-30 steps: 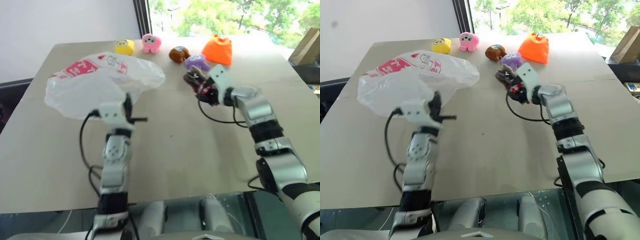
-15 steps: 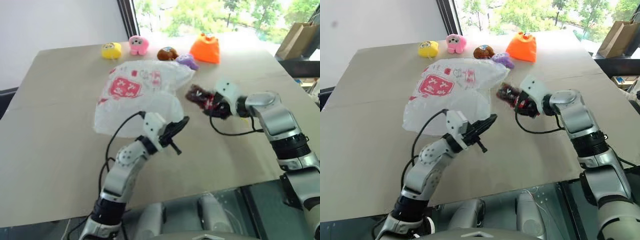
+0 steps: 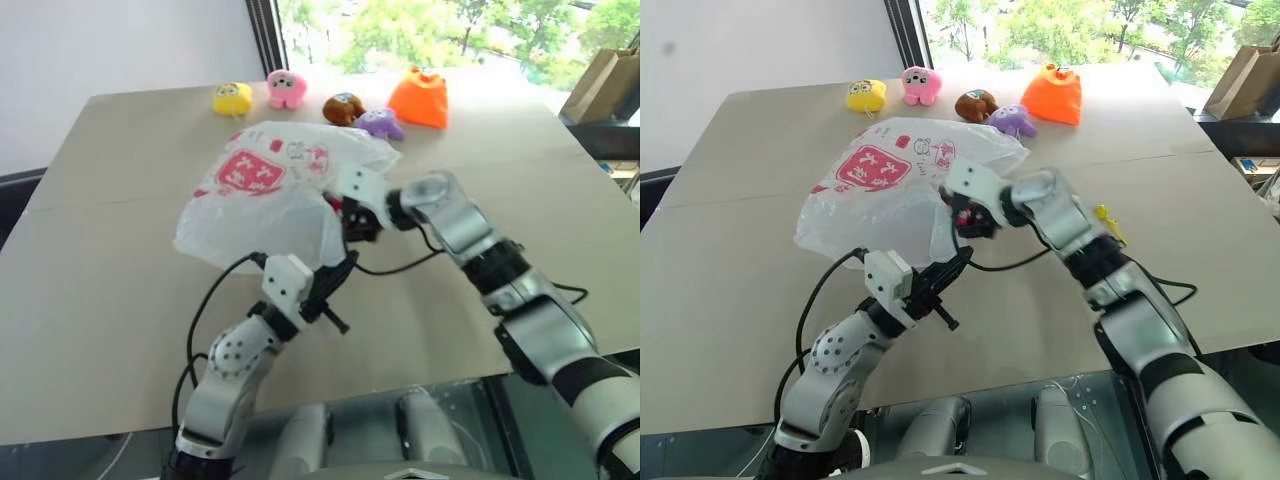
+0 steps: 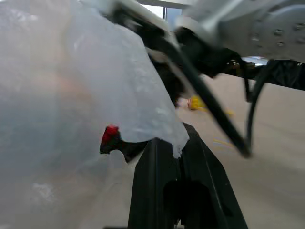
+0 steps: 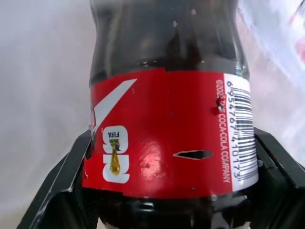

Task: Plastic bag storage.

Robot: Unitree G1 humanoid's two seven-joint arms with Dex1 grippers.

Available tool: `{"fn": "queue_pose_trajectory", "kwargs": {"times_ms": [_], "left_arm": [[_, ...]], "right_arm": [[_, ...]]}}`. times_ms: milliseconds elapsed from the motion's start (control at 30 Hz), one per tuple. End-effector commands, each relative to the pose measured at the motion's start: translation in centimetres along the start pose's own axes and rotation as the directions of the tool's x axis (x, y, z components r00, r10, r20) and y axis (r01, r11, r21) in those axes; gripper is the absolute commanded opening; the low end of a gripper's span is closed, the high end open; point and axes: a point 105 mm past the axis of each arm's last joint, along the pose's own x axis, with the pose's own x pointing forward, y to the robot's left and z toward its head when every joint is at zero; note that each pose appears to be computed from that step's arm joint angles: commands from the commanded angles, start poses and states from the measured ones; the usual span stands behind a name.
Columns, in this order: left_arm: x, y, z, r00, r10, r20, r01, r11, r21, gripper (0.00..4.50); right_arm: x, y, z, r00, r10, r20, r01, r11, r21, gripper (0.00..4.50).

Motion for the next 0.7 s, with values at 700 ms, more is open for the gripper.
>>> {"fn": "queue_pose_trajectory", "kwargs": {"times_ms": [700], "left_arm": [[-8.0, 10.2, 3.9, 0.806, 0.569, 0.163, -0.592, 0.778, 0.212, 0.00]], "right_arm": [[-8.2, -10.2, 3.9, 0.716, -0.665, 0.213, 0.524, 0.713, 0.466, 3.07]]}}
